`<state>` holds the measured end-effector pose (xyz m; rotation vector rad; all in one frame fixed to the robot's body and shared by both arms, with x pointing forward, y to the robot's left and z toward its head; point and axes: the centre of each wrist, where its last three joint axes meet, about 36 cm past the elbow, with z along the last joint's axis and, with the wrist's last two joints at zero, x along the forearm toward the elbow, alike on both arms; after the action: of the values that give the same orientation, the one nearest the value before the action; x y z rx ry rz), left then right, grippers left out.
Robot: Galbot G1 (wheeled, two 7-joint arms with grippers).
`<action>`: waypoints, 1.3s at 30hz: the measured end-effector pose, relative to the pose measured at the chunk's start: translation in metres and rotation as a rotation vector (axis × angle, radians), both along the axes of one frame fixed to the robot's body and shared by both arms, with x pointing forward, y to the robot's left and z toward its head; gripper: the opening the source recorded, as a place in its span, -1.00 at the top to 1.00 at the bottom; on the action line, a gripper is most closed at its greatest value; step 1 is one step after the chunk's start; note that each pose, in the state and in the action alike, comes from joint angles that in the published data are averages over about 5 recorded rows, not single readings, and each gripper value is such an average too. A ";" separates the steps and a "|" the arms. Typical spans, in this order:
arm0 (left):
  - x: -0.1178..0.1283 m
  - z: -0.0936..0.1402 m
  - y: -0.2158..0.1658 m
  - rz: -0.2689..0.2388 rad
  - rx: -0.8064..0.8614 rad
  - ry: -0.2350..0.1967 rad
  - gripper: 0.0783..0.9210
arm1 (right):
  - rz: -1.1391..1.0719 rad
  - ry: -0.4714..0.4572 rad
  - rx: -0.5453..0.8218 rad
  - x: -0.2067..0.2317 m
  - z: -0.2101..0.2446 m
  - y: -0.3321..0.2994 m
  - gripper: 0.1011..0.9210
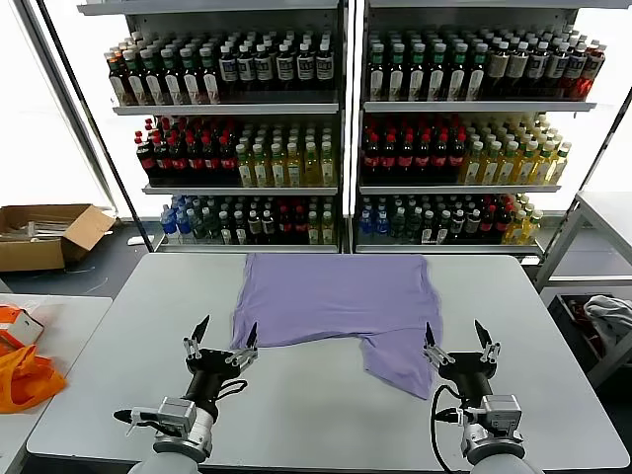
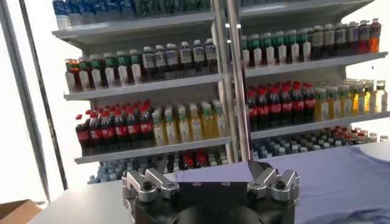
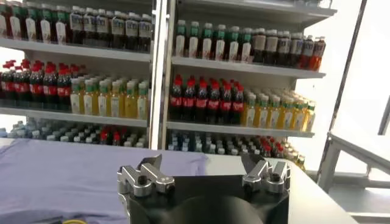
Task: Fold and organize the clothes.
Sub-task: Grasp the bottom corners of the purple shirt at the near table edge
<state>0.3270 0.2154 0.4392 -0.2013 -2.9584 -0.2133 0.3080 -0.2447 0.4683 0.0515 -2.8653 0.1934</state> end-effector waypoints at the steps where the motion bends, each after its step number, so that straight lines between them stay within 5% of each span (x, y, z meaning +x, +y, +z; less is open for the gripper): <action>1: 0.001 -0.001 0.001 -0.004 0.002 0.005 -0.77 | 0.004 0.006 -0.001 0.000 0.000 -0.001 -0.76; 13: 0.025 -0.011 0.015 -0.043 0.003 0.093 -0.77 | 0.015 0.132 0.017 0.002 -0.010 0.000 -0.76; 30: 0.059 -0.033 0.029 -0.024 0.023 0.245 -0.77 | -0.043 0.234 0.083 0.001 -0.028 0.015 -0.76; 39: 0.071 -0.042 0.037 -0.013 0.025 0.287 -0.77 | -0.070 0.265 0.104 0.006 -0.040 0.024 -0.76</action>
<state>0.3982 0.2522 0.3976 -0.2279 -2.6694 -0.2039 0.3139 -0.2211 0.4286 -0.0031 -2.6060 0.0213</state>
